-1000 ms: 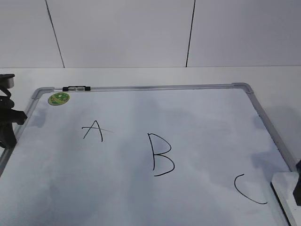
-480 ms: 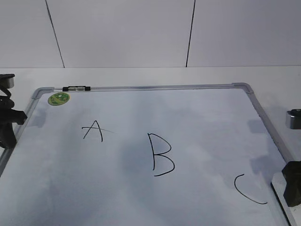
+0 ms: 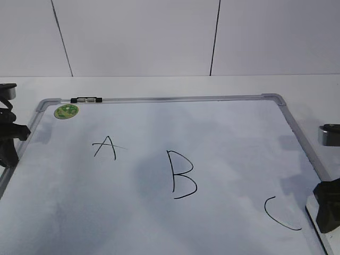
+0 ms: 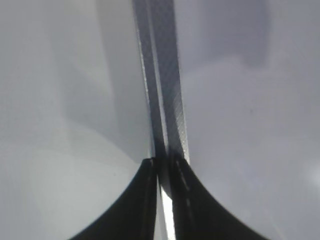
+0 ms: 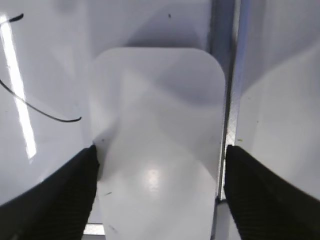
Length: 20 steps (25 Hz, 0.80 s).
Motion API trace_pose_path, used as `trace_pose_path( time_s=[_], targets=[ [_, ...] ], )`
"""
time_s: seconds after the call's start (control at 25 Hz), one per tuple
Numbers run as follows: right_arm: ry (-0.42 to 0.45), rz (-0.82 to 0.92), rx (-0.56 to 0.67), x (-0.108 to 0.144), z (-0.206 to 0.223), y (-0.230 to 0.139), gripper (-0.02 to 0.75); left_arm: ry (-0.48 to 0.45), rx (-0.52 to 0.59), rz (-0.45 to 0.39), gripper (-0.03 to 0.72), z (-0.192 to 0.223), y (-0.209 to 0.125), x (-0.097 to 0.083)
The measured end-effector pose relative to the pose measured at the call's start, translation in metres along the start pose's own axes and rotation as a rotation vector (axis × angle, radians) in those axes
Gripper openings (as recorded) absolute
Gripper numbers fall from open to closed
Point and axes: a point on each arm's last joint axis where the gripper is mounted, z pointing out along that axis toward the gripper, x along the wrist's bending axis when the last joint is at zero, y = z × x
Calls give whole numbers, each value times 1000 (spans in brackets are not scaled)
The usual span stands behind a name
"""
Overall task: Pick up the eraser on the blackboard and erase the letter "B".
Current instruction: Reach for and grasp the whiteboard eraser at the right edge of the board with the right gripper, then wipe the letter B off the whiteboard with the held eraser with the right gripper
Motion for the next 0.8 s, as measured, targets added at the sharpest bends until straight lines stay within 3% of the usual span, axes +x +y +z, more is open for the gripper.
trace_pose_path(
  time_s=[0.8],
  targets=[
    [19,17,59,2,7,-1,594,0,0,2,50,0,0,0]
  ],
)
